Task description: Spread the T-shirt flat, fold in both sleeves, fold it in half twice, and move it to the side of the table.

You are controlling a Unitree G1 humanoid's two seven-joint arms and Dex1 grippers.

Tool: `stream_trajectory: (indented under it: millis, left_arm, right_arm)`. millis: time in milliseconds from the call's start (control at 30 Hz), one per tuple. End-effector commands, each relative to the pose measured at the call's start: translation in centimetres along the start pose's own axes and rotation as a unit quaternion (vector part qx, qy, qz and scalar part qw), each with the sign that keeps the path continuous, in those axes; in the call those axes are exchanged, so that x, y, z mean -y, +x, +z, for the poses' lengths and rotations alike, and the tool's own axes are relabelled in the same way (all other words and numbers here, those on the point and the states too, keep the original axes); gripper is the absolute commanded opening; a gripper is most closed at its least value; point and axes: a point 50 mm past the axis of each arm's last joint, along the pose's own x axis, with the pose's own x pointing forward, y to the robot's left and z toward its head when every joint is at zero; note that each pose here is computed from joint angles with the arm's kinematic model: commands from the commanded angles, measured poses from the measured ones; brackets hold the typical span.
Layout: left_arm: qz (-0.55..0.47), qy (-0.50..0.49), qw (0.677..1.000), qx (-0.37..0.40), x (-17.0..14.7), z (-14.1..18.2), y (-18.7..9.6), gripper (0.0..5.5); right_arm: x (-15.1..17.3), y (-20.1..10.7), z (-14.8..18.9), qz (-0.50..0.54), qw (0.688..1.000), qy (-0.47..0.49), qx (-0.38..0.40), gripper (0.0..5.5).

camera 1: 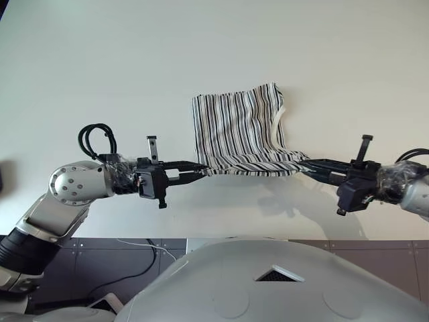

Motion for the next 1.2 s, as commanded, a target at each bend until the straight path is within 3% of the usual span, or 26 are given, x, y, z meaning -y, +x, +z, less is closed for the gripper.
stream_trajectory:
  millis: [33, 133, 233, 600, 733, 1000, 1033, 1200]
  left_arm:
    - [0.030, -0.027, 0.999, 0.024, -0.4, 1.9, 0.1, 0.15]
    - [0.068, -0.048, 0.996, 0.041, -1.9, 2.2, 0.2, 0.15]
    - [0.097, -0.079, 0.992, 0.027, -3.1, 0.7, 0.2, 0.15]
    - [0.096, -0.146, 0.981, -0.081, -5.6, -6.5, 3.6, 0.15]
    - [0.108, -0.202, 0.966, -0.122, -7.4, -8.9, 4.5, 0.15]
    - [0.141, -0.248, 0.946, -0.156, -7.5, -11.0, 4.3, 0.15]
    - [0.142, -0.248, 0.945, -0.157, -7.4, -11.0, 4.4, 0.51]
    - [0.200, -0.280, 0.932, -0.112, -8.5, -10.4, 4.7, 1.21]
  right_arm:
    - [3.7, -1.4, 2.1, -0.027, 1.000, -0.010, 0.004, 0.10]
    - [6.8, -0.8, 2.0, -0.049, 0.998, -0.032, 0.002, 0.10]
    - [8.6, 1.8, -0.2, -0.032, 0.999, -0.022, 0.002, 0.10]
    - [9.0, 10.1, -11.4, 0.040, 0.993, 0.070, -0.084, 0.10]
    - [8.3, 11.6, -12.3, 0.047, 0.992, 0.083, -0.079, 0.10]
    - [7.8, 13.3, -12.5, 0.010, 0.994, 0.092, -0.063, 0.10]
    - [7.8, 13.3, -12.6, 0.003, 0.993, 0.096, -0.063, 0.42]
    - [7.8, 12.7, -12.7, -0.026, 0.993, 0.101, -0.061, 1.22]
